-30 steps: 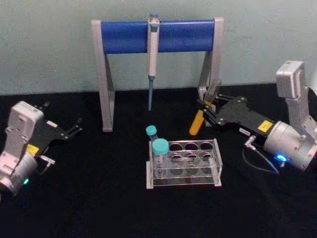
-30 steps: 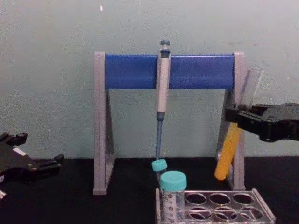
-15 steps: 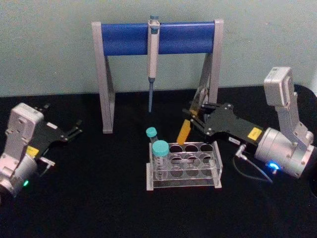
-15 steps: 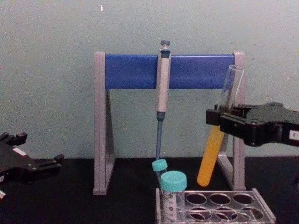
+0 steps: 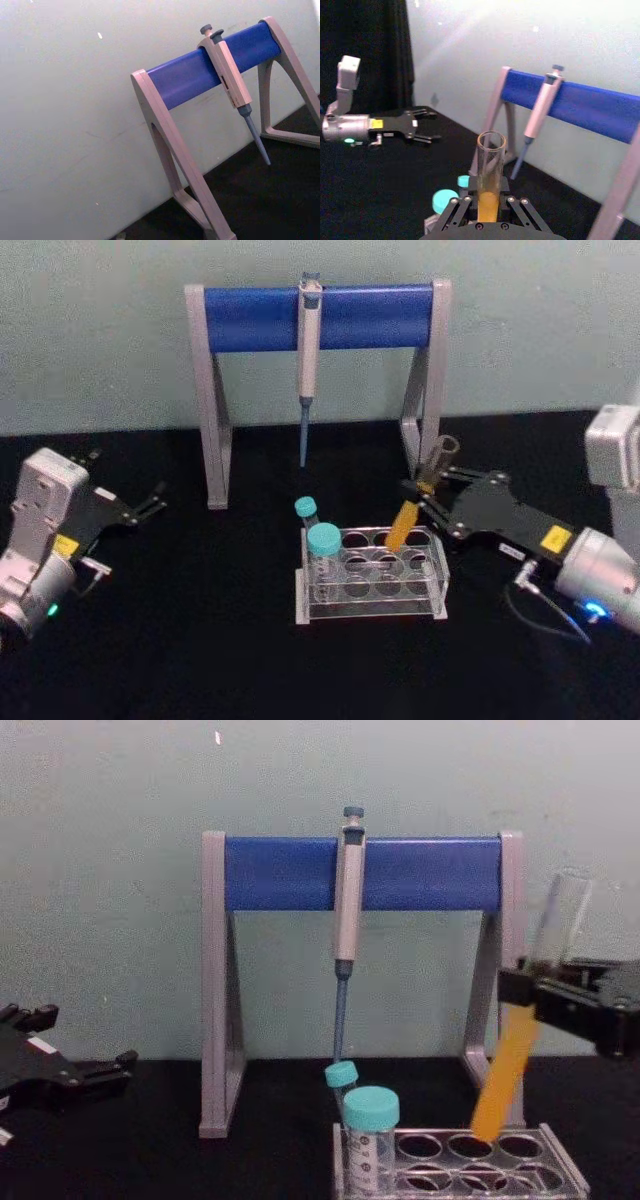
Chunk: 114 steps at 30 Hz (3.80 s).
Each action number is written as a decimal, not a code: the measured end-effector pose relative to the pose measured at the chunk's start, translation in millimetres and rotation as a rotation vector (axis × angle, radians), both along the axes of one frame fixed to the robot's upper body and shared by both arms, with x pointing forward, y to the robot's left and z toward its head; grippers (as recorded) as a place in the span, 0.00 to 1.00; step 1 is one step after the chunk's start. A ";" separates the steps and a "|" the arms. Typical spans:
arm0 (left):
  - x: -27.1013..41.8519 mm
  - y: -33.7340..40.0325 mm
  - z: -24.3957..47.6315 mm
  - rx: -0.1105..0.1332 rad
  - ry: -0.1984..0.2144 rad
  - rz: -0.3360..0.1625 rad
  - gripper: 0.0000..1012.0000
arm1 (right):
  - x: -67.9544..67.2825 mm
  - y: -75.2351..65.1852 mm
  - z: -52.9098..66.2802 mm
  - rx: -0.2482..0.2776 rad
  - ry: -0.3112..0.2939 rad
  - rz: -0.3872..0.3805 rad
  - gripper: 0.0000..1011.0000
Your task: Pick up the test tube from the test tube rack, shake it, then place it back into the test tube rack.
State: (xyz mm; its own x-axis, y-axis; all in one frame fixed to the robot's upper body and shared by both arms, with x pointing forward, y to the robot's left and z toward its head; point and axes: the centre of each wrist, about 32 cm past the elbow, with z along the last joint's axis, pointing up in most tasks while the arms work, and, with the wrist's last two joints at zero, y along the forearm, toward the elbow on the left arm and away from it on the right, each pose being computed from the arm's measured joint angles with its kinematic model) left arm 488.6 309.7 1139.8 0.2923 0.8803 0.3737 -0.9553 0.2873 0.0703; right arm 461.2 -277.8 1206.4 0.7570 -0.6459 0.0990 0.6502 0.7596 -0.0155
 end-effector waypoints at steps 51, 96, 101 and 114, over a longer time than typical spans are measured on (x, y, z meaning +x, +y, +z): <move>0.0 0.0 0.0 0.000 0.000 0.000 0.99 | 24.1 21.0 0.4 0.011 0.002 0.020 0.23; 0.0 0.0 0.0 0.000 0.000 0.000 0.99 | 38.5 9.7 7.4 -0.041 -0.028 -0.032 0.23; 0.0 0.0 0.0 0.000 0.000 0.000 0.99 | 35.0 13.2 6.7 -0.047 -0.026 -0.015 0.23; 0.0 0.0 0.0 0.000 0.000 0.000 0.99 | 21.0 11.3 7.8 -0.046 -0.026 -0.014 0.23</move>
